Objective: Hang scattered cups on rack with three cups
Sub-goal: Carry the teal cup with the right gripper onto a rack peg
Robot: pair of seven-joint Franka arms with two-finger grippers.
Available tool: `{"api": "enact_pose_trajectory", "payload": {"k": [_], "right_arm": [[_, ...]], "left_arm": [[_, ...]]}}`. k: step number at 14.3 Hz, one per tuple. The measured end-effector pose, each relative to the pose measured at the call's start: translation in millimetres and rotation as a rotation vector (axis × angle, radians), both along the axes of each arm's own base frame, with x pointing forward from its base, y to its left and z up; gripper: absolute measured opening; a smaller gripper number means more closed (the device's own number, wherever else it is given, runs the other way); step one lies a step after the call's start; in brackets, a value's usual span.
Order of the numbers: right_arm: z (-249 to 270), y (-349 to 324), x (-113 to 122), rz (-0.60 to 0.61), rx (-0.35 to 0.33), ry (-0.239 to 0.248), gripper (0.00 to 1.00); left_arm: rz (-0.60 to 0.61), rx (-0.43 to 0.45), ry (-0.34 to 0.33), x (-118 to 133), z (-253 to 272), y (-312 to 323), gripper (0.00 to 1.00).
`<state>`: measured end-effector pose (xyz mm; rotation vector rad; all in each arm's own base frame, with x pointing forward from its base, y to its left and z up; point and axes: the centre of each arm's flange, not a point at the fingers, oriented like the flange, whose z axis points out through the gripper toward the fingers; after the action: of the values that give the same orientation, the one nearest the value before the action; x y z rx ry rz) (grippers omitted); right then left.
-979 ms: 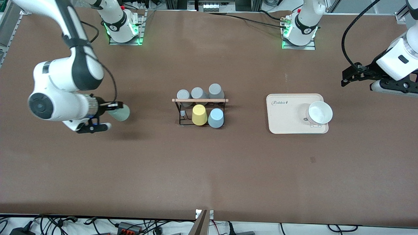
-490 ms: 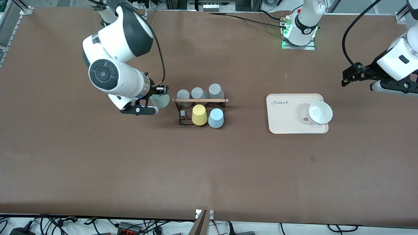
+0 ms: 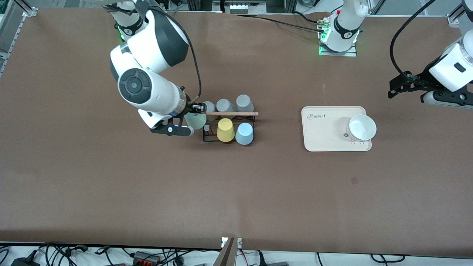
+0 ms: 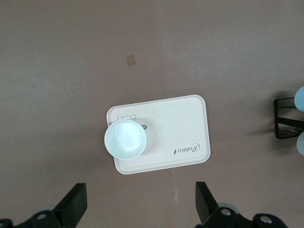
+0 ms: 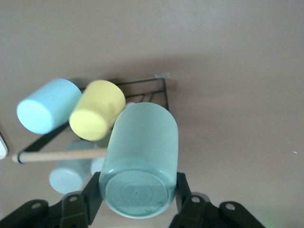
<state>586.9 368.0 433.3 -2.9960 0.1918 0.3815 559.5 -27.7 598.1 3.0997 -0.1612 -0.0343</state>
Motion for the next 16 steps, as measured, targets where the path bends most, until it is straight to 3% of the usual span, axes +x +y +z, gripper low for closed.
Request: {"api": "enact_pose_trajectory", "payload": {"k": [4,16], "right_arm": [[-16.7,11.2,6.1,-0.011,0.009,-0.017,0.65],[-54.3,22.1,7.8,-0.010,-0.011,0.002,0.65]], "left_arm": [[0.000,0.000,0.001,-0.1,-0.1,0.2,1.00],[0.001,0.000,0.006,-0.6,-0.6,0.5,1.00]]}}
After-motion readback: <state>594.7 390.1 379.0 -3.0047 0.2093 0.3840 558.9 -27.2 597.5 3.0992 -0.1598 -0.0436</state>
